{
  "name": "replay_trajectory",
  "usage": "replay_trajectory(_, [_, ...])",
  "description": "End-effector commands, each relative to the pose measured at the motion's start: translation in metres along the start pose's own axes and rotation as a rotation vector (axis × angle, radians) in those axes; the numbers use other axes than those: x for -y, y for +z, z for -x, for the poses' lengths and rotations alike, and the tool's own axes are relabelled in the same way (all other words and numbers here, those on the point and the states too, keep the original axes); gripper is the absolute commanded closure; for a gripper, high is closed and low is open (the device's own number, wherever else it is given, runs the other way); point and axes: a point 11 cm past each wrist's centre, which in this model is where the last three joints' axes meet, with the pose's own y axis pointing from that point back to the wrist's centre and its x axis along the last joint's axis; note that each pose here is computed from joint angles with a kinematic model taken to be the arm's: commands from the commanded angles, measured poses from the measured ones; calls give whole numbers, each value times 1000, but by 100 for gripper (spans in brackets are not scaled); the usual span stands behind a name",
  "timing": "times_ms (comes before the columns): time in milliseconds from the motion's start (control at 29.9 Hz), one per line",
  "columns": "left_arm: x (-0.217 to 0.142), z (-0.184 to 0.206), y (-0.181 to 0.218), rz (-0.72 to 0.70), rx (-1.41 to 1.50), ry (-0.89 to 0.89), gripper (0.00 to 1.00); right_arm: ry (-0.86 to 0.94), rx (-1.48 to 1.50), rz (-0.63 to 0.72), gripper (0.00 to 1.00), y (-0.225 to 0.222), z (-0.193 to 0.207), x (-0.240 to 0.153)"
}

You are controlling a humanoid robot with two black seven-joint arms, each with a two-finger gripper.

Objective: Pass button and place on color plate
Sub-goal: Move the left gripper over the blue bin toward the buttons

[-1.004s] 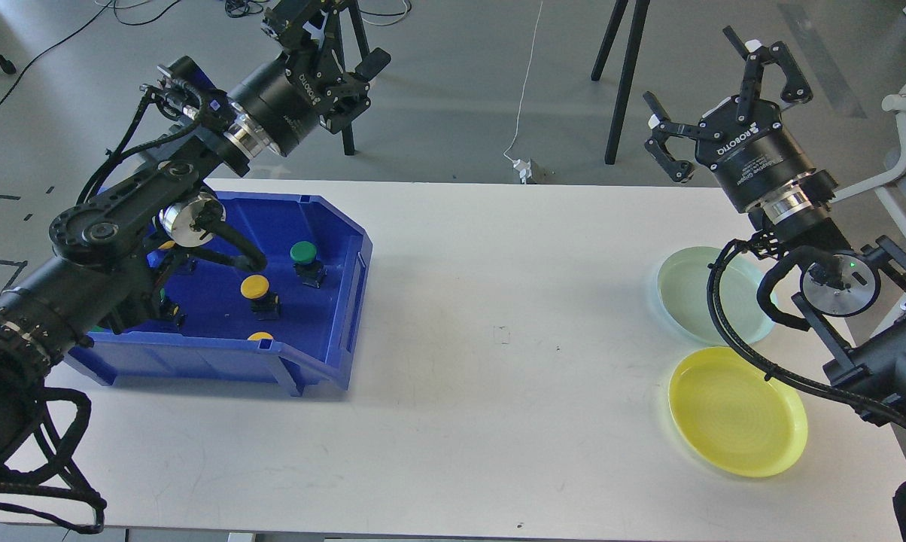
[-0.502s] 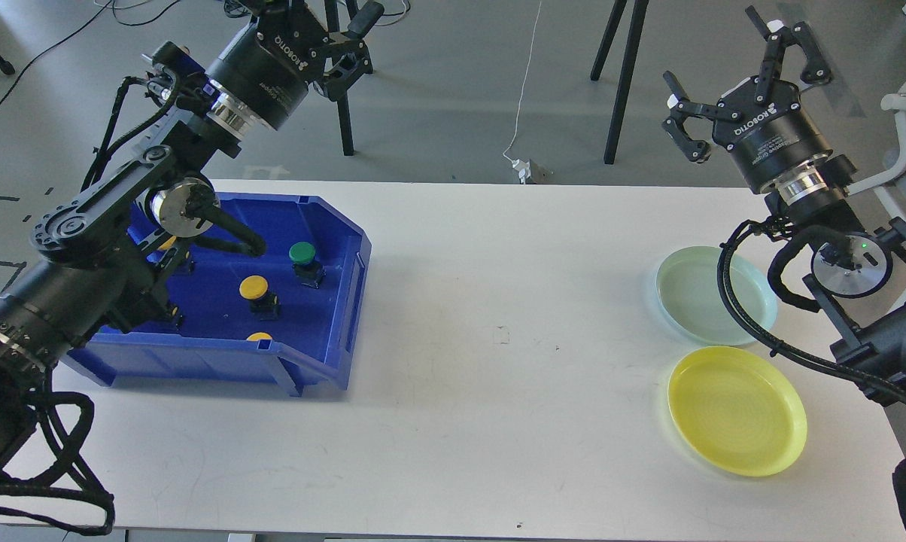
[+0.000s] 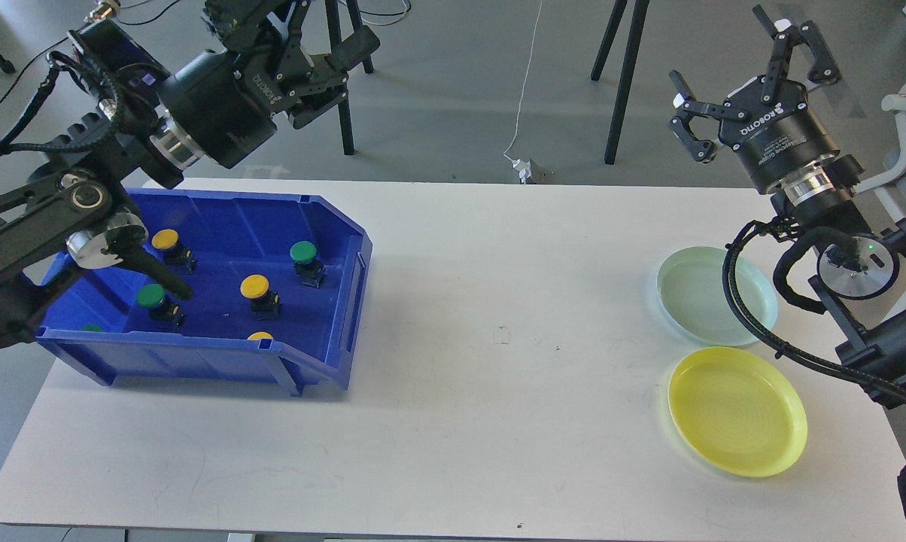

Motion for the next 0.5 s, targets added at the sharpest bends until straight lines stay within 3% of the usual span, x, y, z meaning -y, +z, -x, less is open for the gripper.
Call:
replay_trajectory(0, [-33,-4,-19,-219,349,-185,1,9,-8,-1,1,-3,-2,-2])
replay_trajectory(100, [-58,-2,-45,-376,578,-389,1,23,-11,0,1,-3,-5,-4])
replay_trajectory(234, [-90,6,-86,-530,674,-568,1,26,-10,3,1,-2,-5,-5])
replay_trajectory(469, [-93,9,-139,-646,713,-654,1,47,-3,12,1,4,-12,-13])
